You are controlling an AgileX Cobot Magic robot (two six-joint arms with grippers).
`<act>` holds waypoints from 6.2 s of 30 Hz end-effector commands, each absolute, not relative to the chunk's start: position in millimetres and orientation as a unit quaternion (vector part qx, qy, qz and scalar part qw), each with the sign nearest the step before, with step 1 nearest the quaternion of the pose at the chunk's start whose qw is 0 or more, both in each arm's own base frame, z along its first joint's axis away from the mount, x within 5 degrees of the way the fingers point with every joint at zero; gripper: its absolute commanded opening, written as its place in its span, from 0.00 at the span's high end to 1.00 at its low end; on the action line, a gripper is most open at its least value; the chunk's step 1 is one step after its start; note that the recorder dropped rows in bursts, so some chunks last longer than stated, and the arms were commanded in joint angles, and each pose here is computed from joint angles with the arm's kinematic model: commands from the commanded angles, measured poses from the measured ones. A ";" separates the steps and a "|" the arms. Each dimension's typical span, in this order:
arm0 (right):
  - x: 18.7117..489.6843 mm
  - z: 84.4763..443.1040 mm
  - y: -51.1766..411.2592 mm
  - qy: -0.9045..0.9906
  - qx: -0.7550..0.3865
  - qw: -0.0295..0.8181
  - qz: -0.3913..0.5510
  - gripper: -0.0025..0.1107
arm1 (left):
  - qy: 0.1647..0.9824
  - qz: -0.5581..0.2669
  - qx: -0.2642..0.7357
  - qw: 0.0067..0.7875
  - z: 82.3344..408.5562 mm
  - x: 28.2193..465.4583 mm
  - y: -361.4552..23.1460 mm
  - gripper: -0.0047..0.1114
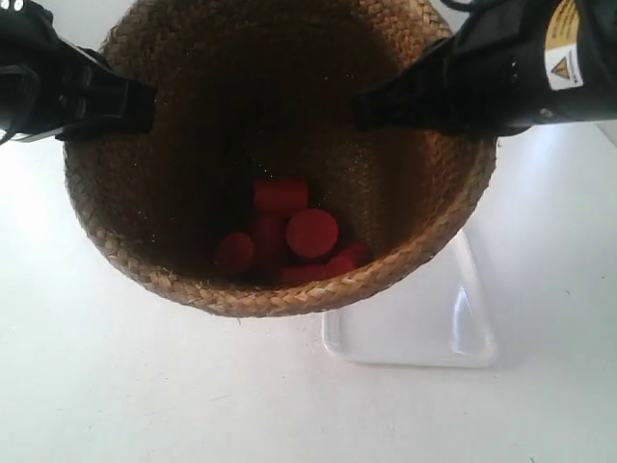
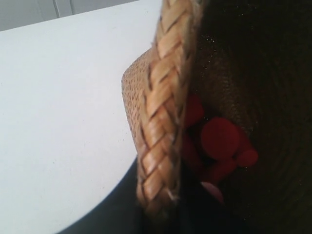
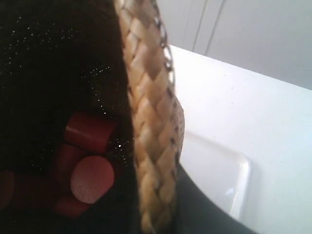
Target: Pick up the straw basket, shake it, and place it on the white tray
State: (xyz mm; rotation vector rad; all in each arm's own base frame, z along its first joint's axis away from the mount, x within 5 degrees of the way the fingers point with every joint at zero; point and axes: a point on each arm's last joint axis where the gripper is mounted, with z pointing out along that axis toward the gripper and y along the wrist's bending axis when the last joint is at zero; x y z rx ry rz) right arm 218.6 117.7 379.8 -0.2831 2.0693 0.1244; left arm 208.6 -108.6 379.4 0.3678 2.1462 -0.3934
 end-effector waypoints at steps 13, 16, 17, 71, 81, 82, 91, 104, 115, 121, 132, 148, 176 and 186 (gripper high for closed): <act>266.2 382.8 73.5 0.900 -0.035 0.432 0.047 0.98 | 0.889 -0.182 0.146 0.394 384.0 276.6 -159.4 0.96; 269.7 379.3 59.0 0.909 -0.023 0.416 0.036 0.98 | 0.908 -0.174 0.149 0.352 371.4 294.2 -174.8 0.96; 269.8 378.7 56.5 0.910 -0.020 0.411 0.038 0.98 | 0.911 -0.170 0.157 0.342 369.1 296.4 -179.3 0.96; 314.1 322.6 23.6 0.957 -0.003 0.289 0.017 0.65 | 0.928 -0.165 0.189 0.275 348.6 337.3 -227.7 0.65; 317.0 327.2 23.4 0.951 0.000 0.308 0.016 0.41 | 0.929 -0.166 0.189 0.272 349.1 336.4 -227.5 0.29; 316.9 329.8 22.8 0.951 -0.001 0.310 0.013 0.41 | 0.929 -0.165 0.189 0.273 349.6 336.5 -227.4 0.29; 293.8 382.8 19.1 0.920 -0.003 0.392 0.007 0.41 | 0.916 -0.128 0.202 0.321 379.0 324.7 -210.2 0.29; 231.4 433.3 14.0 0.890 0.000 0.456 0.011 0.43 | 0.907 -0.077 0.278 0.308 425.6 273.5 -173.7 0.42; 207.3 427.0 13.2 0.872 -0.041 0.488 -0.005 0.98 | 0.895 -0.069 0.302 0.321 442.3 236.1 -149.3 0.96; 198.7 412.8 14.9 0.861 -0.037 0.508 0.013 0.98 | 0.853 -0.064 0.291 0.429 458.0 219.8 -133.2 0.96; 177.1 399.8 13.1 0.859 -0.037 0.511 0.012 0.98 | 0.743 -0.120 0.238 0.614 444.2 142.0 -84.1 0.96; 177.1 399.8 13.3 0.859 -0.037 0.511 0.013 0.98 | 0.851 -0.056 0.245 0.462 374.7 49.4 -16.7 0.96; 177.1 399.8 13.3 0.859 -0.037 0.511 0.013 0.98 | 0.863 0.007 0.137 0.486 352.3 52.7 -4.0 0.96; 177.1 399.8 13.3 0.859 -0.037 0.511 0.013 0.98 | 0.792 0.038 0.026 0.609 290.9 35.1 5.5 0.96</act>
